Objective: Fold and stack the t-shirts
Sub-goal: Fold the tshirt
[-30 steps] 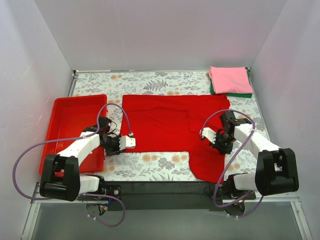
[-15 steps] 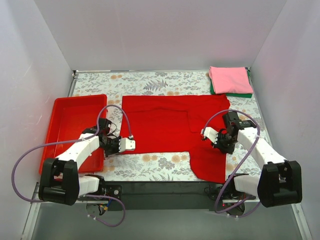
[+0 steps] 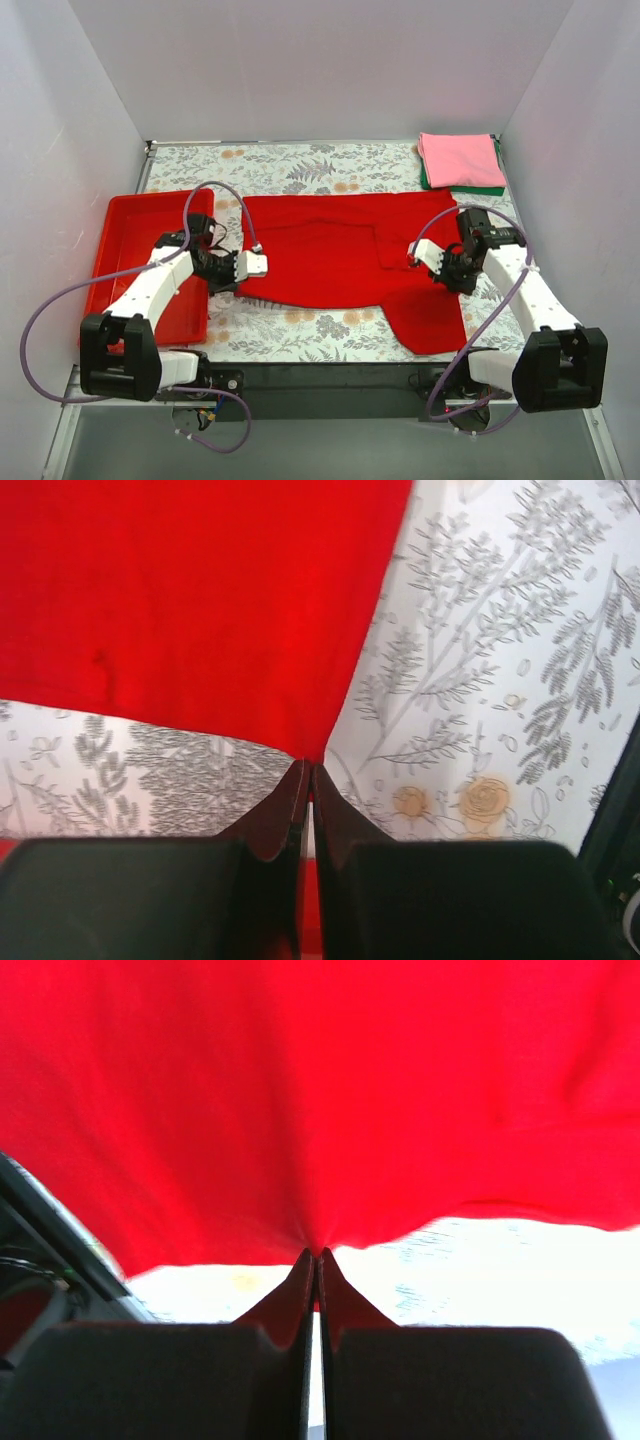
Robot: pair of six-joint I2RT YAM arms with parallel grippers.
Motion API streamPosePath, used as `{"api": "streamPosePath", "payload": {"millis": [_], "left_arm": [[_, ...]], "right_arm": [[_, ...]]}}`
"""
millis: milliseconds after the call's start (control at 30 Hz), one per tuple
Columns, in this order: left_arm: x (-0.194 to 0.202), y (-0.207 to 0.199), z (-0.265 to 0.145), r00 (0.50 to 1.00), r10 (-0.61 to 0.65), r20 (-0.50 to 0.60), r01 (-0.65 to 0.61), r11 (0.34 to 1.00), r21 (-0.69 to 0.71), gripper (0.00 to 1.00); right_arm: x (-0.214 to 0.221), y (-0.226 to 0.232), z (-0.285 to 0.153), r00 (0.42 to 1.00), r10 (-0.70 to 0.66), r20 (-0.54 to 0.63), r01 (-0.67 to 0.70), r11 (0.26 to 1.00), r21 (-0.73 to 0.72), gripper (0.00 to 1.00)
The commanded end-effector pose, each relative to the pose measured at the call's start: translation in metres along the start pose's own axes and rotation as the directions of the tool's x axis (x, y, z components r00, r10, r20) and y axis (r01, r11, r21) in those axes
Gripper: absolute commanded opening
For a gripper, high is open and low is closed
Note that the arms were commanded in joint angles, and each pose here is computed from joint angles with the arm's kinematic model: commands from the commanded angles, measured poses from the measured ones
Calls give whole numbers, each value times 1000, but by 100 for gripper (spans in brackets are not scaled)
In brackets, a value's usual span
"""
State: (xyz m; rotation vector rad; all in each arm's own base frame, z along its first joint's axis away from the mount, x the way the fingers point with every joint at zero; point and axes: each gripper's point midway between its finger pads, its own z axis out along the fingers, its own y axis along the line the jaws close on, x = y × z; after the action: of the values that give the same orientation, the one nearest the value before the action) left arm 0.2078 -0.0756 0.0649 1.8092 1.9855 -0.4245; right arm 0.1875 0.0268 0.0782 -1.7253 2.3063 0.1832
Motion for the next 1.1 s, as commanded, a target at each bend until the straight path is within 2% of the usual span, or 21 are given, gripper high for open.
{"api": "streamPosePath", "payload": {"millis": [0, 467, 767, 1067], "left_arm": [[-19, 23, -8, 996, -40, 78, 42, 999, -22, 0], [-32, 102, -7, 979, -134, 155, 146, 987, -67, 0], [-30, 147, 2, 965, -191, 181, 210, 974, -89, 0], [-29, 190, 10, 963, -197, 185, 220, 968, -116, 0]], "right_arm": [[-16, -29, -17, 999, -25, 27, 24, 999, 35, 1], [-46, -113, -31, 992, -130, -4, 130, 989, 77, 1], [-60, -163, -19, 984, -173, -32, 174, 982, 72, 1], [-65, -201, -5, 980, -192, -60, 196, 978, 72, 1]]}}
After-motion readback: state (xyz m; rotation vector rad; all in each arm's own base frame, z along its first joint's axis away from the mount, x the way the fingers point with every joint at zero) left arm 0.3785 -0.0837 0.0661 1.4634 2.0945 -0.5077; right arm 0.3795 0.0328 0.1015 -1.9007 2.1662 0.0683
